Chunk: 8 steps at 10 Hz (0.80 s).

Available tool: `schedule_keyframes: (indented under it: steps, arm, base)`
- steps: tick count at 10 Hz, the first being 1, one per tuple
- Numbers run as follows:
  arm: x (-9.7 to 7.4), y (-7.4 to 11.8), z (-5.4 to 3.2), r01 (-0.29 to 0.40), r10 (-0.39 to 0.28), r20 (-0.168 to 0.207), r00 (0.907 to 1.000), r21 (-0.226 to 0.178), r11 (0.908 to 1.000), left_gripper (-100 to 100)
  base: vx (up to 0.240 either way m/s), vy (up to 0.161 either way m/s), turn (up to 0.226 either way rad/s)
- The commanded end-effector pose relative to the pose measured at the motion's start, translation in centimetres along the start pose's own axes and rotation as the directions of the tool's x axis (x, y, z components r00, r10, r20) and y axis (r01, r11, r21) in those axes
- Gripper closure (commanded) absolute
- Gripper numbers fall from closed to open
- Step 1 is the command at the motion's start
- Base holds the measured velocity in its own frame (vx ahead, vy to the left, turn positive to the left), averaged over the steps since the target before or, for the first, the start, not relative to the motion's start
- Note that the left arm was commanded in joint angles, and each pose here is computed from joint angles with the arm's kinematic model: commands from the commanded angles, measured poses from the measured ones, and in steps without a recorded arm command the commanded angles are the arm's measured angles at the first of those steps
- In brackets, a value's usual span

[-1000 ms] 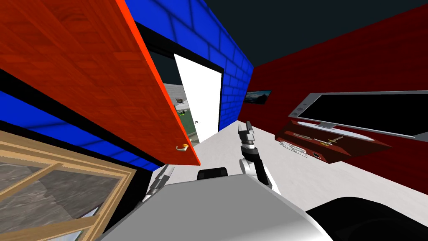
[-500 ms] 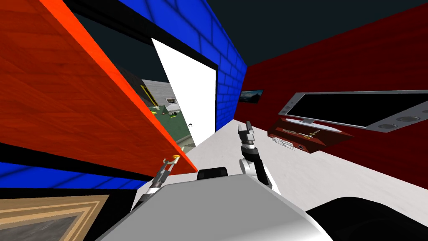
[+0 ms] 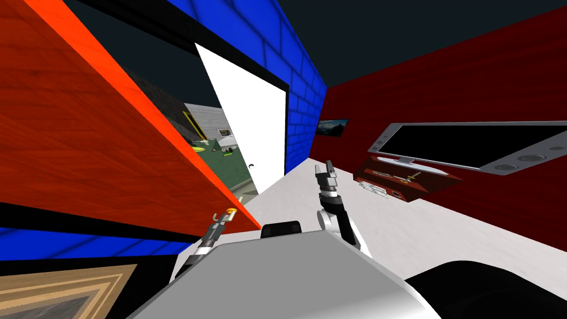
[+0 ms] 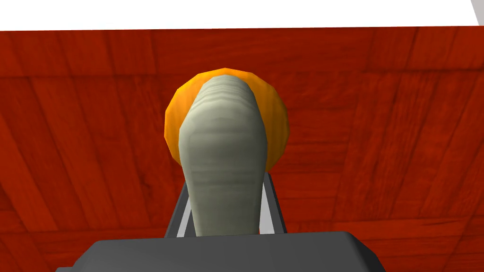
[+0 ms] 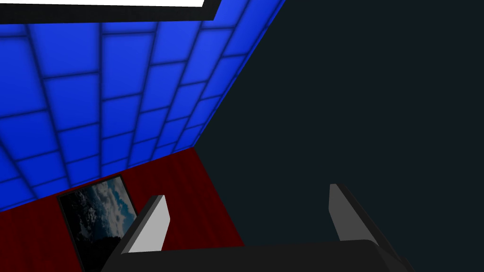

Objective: Pull the door open

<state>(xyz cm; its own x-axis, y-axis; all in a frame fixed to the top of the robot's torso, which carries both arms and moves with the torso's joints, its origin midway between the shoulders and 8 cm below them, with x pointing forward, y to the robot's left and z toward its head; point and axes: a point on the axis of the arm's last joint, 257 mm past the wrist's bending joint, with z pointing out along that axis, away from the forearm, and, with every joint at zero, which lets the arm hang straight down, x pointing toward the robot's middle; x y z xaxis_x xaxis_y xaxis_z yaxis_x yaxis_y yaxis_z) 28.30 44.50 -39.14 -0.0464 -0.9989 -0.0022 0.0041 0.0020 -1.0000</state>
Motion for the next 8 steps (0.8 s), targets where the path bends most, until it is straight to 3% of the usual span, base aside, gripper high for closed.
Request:
schedule_keyframes:
  steps: [1, 3, 8]
  arm:
    - [0.1, -0.1, -0.03, 0.001, -0.001, -0.002, 1.0000, 0.002, 1.0000, 100]
    - [0.1, -0.1, -0.03, 0.001, -0.001, -0.002, 1.0000, 0.002, 1.0000, 100]
    - [2.8, 0.7, 1.89, 0.016, -0.017, -0.026, 0.9995, -0.008, 0.9998, 100]
  base:
    - [-0.009, 0.002, -0.002]
    - [0.000, 0.000, 0.000]
    - [-0.070, 0.038, -0.115]
